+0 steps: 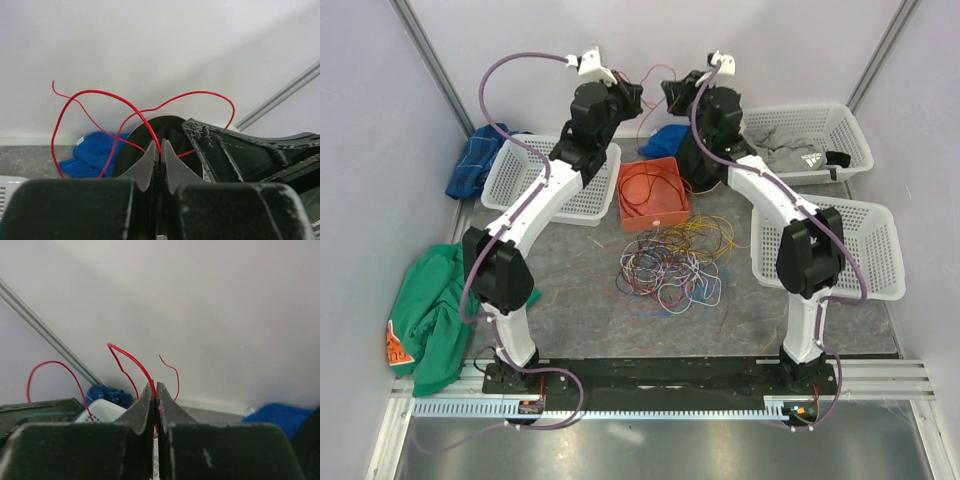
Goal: Untangle the cables
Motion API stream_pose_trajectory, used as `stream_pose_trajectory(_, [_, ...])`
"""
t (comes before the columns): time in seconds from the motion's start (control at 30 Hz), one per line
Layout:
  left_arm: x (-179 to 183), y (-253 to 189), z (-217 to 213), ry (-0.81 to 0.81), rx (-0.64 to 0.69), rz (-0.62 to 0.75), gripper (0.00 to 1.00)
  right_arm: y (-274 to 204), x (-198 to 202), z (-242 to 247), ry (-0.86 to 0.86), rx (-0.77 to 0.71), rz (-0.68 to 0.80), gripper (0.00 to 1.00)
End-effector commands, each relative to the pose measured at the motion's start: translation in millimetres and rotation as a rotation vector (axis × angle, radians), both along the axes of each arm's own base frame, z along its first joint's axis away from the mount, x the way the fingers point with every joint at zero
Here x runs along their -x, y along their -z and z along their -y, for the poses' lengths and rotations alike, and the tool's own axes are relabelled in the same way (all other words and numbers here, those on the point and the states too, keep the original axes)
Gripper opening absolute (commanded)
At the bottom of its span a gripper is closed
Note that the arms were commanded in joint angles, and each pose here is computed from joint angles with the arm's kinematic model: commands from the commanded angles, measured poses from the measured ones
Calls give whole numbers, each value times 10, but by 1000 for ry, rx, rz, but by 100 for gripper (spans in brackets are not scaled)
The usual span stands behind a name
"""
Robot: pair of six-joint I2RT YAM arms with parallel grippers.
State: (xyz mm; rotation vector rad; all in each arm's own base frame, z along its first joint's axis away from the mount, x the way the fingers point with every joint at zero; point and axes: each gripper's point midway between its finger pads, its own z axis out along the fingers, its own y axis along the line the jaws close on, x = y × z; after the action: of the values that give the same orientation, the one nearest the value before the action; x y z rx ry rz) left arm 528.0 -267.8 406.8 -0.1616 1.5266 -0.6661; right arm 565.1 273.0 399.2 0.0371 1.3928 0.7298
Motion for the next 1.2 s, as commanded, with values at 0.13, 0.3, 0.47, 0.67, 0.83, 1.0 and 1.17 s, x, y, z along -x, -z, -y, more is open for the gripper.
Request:
stream_pose_trajectory(0.13, [-174, 894, 89, 2, 7, -86, 2, 1166, -124, 39, 28, 53, -88, 0])
stream_pose_trajectory(0.3, [-2, 1158, 70, 19, 25, -140, 2, 1561, 112, 68, -3, 32, -179, 0])
stream_pose_trajectory(0.47, [198, 1144, 79, 37, 26, -144, 2, 1724, 374, 86, -22, 21, -218, 0])
stream_pose_trajectory(0.67, [391, 1004, 13, 49, 44, -159, 2, 1670, 550, 94, -59, 30, -239, 0])
stream_pose_trajectory(0.83, [621, 760, -37, 67, 66, -147, 2, 1389, 738, 120, -86, 7, -218, 0])
stream_pose_trajectory(1.0, [844, 824, 50, 102, 80, -180, 2, 1423, 895, 137, -105, 0, -251, 0])
stream_pose_trajectory(1.17, [965, 844, 89, 115, 104, -184, 2, 1387, 1026, 195, -105, -17, -229, 0])
